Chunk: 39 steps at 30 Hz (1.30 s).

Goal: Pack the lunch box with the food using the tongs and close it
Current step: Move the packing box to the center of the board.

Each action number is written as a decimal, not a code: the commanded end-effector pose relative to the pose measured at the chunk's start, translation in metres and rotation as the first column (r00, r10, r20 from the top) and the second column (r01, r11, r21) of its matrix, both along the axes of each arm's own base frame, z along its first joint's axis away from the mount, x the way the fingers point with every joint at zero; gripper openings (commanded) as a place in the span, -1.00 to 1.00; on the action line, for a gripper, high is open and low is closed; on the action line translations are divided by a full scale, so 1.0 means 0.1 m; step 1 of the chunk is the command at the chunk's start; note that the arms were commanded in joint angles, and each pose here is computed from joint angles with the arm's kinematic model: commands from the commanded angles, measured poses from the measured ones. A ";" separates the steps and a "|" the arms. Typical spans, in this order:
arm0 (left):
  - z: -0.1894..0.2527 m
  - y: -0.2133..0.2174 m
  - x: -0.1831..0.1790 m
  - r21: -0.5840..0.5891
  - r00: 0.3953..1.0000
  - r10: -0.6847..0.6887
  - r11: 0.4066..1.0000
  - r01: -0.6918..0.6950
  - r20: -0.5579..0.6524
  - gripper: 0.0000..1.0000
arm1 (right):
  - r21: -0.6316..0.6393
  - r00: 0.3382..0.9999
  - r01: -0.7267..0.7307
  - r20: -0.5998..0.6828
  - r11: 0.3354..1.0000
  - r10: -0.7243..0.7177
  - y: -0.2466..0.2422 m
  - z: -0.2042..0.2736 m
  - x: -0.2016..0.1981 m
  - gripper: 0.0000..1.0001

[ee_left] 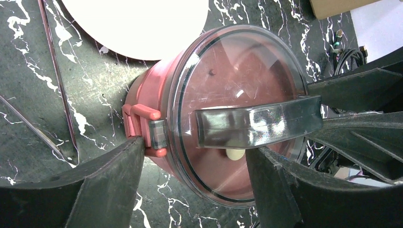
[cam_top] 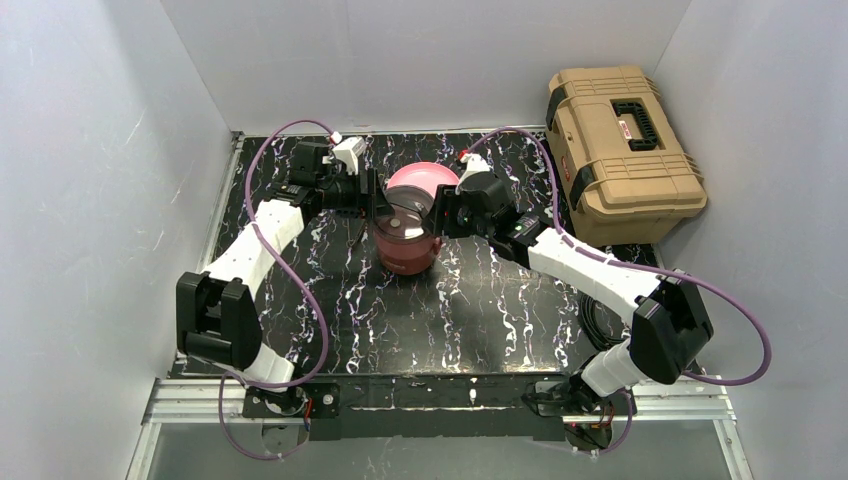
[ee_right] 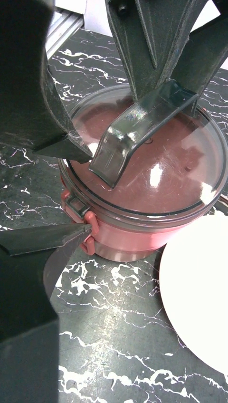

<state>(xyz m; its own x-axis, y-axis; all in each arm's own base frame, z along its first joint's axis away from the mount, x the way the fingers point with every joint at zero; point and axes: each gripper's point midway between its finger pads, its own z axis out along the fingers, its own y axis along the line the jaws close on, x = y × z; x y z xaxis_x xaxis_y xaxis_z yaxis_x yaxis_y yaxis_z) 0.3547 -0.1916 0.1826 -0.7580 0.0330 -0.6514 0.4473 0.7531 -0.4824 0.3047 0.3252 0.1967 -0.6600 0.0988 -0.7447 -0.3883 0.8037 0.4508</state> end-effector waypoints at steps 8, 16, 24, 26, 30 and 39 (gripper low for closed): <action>-0.41 -0.21 -0.25 -0.021 0.980 -0.080 0.997 0.077 -0.181 0.17 | -0.112 0.999 -0.005 -0.047 0.994 -0.001 0.01 -0.37 0.03 0.10; -0.53 -0.30 -0.33 -0.066 0.961 -0.088 0.995 0.073 -0.262 0.05 | -0.146 0.998 -0.006 -0.070 0.989 -0.004 0.03 -0.53 0.04 0.08; -0.59 -0.38 -0.40 -0.124 0.942 -0.110 0.990 0.073 -0.318 -0.01 | -0.165 0.997 0.001 -0.072 0.986 -0.013 0.01 -0.57 0.05 0.07; -0.60 -0.40 -0.42 -0.137 0.936 -0.114 0.988 0.072 -0.334 -0.01 | -0.169 0.997 0.002 -0.071 0.986 -0.015 0.01 -0.58 0.06 0.06; -0.66 -0.42 -0.48 -0.139 0.924 -0.117 0.988 0.070 -0.364 -0.01 | -0.178 0.997 0.002 -0.076 0.984 -0.016 0.03 -0.60 0.07 0.06; -0.83 -0.51 -0.64 -0.140 0.886 -0.132 0.987 0.077 -0.444 -0.03 | -0.194 0.997 0.001 -0.081 0.981 -0.017 0.06 -0.66 0.10 0.05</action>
<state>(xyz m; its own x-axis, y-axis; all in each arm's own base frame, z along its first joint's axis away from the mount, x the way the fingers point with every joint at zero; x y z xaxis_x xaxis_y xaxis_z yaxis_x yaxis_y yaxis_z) 0.3876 -0.2045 0.1781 -0.7544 -0.0783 -0.6517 0.4171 0.7094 -0.5681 0.3380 0.3173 0.1949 -0.6086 0.1134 -0.7853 -0.3081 0.8783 0.3656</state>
